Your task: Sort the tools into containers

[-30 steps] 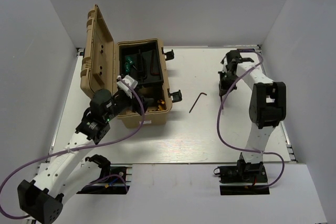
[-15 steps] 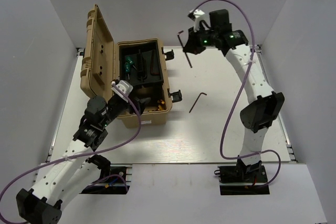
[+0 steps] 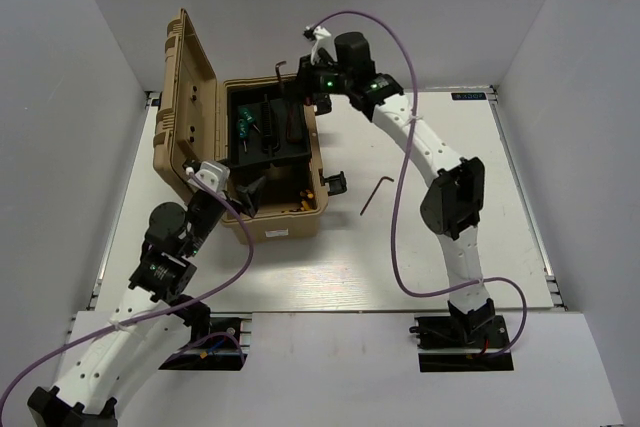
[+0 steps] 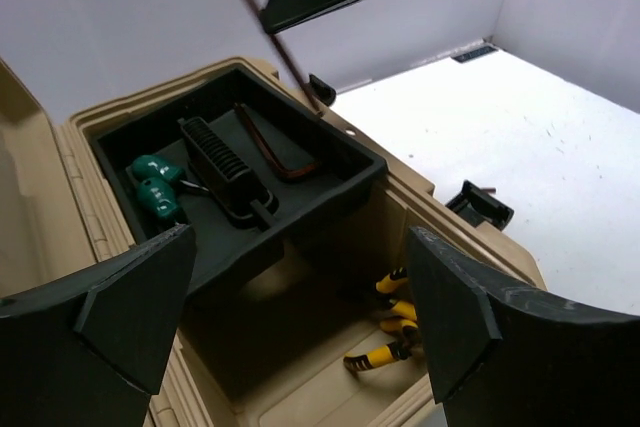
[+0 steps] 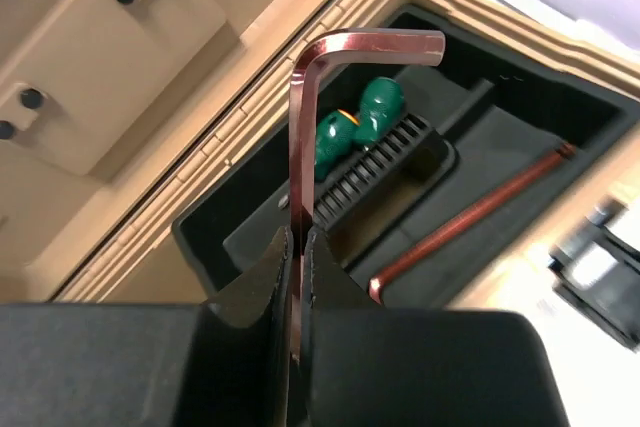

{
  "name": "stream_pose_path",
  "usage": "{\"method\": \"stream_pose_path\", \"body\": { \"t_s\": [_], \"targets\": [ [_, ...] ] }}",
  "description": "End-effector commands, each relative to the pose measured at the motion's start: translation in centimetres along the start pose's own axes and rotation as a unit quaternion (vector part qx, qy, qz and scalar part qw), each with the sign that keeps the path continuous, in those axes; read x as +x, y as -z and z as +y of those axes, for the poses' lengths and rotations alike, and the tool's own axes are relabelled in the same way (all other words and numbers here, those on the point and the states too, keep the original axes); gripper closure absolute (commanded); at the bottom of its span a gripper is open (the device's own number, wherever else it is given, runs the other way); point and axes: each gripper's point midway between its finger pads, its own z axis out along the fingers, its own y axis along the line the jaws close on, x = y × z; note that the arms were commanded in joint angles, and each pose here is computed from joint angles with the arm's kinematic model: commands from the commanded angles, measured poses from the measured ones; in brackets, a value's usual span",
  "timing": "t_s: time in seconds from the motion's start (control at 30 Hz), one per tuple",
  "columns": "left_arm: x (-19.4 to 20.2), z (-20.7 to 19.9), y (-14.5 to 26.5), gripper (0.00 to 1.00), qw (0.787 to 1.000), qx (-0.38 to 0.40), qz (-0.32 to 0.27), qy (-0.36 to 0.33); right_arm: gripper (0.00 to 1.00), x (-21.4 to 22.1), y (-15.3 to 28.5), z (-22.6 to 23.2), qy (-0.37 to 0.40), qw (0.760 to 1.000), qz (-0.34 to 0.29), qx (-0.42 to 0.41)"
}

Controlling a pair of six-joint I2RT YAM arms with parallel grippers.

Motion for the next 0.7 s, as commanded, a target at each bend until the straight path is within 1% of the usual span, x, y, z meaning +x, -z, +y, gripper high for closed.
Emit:
{"method": "stream_pose_path", "body": {
  "t_s": [0.0,0.1,0.13,0.17,0.27,0.3,0.37,0.43,0.47,0.5,0.53,0.57,0.6,0.63,0.67],
  "targets": [
    [0.1,-0.5,-0.1,0.04,1.0,0.017,0.004,0.0,1.0,-0.8,-2.4,1.6,0.043,0.998,-0.038,-0.024],
    [-0.1,-0.7,-0.2,0.04,1.0,0.022,0.004,0.0,1.0,2.3,-4.1,0.1,0.059,0.998,-0.007,-0.01],
    [-0.1,-0.9,-0.2,0.04,1.0,0.028,0.004,0.0,0.96,2.6,-4.2,-0.4,0.062,0.998,-0.004,-0.001],
    [-0.1,-0.9,-0.2,0.04,1.0,0.028,0.004,0.0,0.84,2.9,-4.4,-0.3,0.07,0.998,-0.001,0.0],
    [-0.1,-1.2,-0.2,0.04,0.999,0.038,0.003,0.0,0.59,1.5,-3.8,-0.3,0.083,0.996,-0.015,0.009],
    [-0.1,-1.2,-0.2,0.04,0.999,0.038,0.003,0.0,0.54,0.9,-3.4,0.2,0.09,0.996,-0.019,0.008],
    [-0.4,-1.3,-0.1,0.04,0.999,0.037,-0.001,0.005,0.54,-0.8,-2.4,0.9,0.101,0.994,-0.035,0.01],
    [-0.4,-1.4,0.0,0.04,0.999,0.042,-0.001,0.005,0.54,-1.9,-1.3,1.4,0.11,0.993,-0.04,0.016],
    [-0.7,-1.4,0.1,0.04,0.999,0.042,-0.006,0.004,0.54,-3.1,-0.3,1.5,0.113,0.992,-0.05,0.034],
    [-0.7,-1.4,0.1,0.04,0.999,0.042,-0.006,0.004,0.6,-3.8,0.6,1.4,0.121,0.99,-0.054,0.05],
    [-0.7,-1.4,0.1,0.04,0.999,0.042,-0.006,0.004,0.66,-4.1,1.2,0.5,0.122,0.988,-0.054,0.083],
    [-0.7,-1.6,0.1,0.04,0.999,0.046,-0.006,0.009,0.75,-4.4,1.9,-0.2,0.125,0.985,-0.055,0.108],
    [-1.1,-1.6,0.1,0.04,0.999,0.046,-0.01,0.008,0.94,-6.1,4.1,-1.5,0.133,0.971,-0.074,0.185],
    [-0.9,-1.6,0.1,0.04,0.999,0.046,-0.006,0.009,1.0,-5.5,4.7,-2.4,0.139,0.965,-0.063,0.212],
    [-0.9,-1.6,0.1,0.04,0.999,0.046,-0.006,0.009,1.0,-4.9,5.7,-3.9,0.146,0.956,-0.054,0.248]
  ]
}}
